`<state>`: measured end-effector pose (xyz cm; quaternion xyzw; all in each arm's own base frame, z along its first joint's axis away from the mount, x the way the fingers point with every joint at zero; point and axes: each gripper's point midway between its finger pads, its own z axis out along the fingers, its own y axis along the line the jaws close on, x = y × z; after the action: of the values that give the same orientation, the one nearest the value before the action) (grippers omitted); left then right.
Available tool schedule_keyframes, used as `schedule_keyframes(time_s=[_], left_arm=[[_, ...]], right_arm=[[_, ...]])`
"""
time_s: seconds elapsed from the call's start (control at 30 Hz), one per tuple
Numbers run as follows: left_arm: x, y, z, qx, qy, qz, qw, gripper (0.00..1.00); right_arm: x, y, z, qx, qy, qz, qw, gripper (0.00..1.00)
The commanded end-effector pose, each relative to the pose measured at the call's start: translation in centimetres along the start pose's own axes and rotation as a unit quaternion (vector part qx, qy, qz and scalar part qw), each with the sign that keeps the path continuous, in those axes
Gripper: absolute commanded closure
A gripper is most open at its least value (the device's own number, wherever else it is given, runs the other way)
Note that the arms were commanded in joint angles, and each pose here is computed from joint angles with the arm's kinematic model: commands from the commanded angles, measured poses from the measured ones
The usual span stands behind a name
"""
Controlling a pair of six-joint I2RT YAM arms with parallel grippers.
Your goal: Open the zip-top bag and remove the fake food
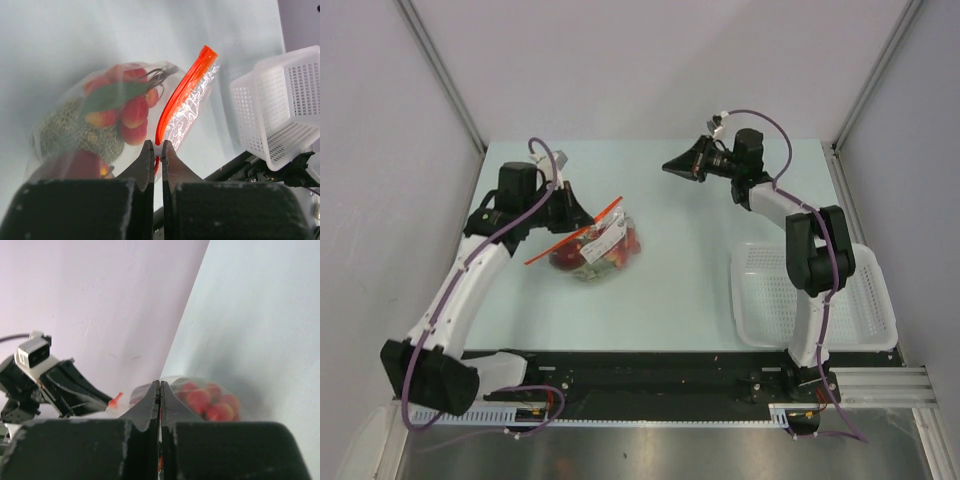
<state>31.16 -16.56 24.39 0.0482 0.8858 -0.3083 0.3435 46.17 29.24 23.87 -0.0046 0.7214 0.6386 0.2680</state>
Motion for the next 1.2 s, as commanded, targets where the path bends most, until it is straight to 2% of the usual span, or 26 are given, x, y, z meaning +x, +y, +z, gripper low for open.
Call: schedule_keyframes(time_s=[0.0, 0.1, 0.2, 0.23, 0.4, 0.43, 0.57, 0.63, 0.8, 0.97, 1.17], left_arm=[[1.2, 0.7, -3.1, -0.044, -0.045, -0.032, 0.997, 1.0], [-0.2, -0.7, -2.1, 0.006, -0.072, -0.016, 0.997, 1.0], [-2.1, -1.9, -1.2, 0.034, -0.069, -0.005, 0.997, 1.0], [-2.3, -2.2, -1.0, 0.041, -0.063, -0.002, 0.997, 1.0], [-3.7, -2.8, -0.9, 0.056, -0.068, 0.033, 0.996, 1.0], [-3.7, -2.9, -0.8, 0.059, -0.067, 0.037, 0.995, 1.0], [-3.8, -3.9, -1.0, 0.089, -0.065, 0.05, 0.993, 1.0], [-3.8, -4.2, -1.0, 0.096, -0.065, 0.052, 0.992, 1.0], [-3.1, -4.4, -1.2, 0.106, -0.06, 0.047, 0.992, 1.0], [-2.7, -4.4, -1.2, 0.109, -0.057, 0.044, 0.991, 1.0], [-3.0, -4.6, -1.2, 0.113, -0.056, 0.048, 0.991, 1.0]], right_arm=[[-0.8, 1.9, 1.1, -0.013, 0.005, -0.041, 0.999, 1.0], [1.0, 4.1, 1.4, -0.059, 0.043, -0.053, 0.996, 1.0], [4.6, 5.8, 2.1, -0.057, 0.1, -0.076, 0.99, 0.67], [5.7, 7.0, 2.4, -0.066, 0.109, -0.108, 0.986, 0.5], [8.6, 8.6, 2.2, -0.09, 0.151, -0.115, 0.978, 0.26], [9.3, 8.9, 2.2, -0.095, 0.158, -0.112, 0.976, 0.25], [10.5, 9.0, 2.1, -0.115, 0.175, -0.109, 0.972, 0.24], [10.6, 9.1, 2.1, -0.13, 0.175, -0.118, 0.969, 0.27], [10.6, 9.8, 2.6, -0.147, 0.176, -0.114, 0.967, 0.45], [11.6, 9.7, 3.1, -0.147, 0.189, -0.116, 0.964, 0.49], [11.0, 7.9, 4.0, -0.104, 0.185, -0.13, 0.968, 0.47]])
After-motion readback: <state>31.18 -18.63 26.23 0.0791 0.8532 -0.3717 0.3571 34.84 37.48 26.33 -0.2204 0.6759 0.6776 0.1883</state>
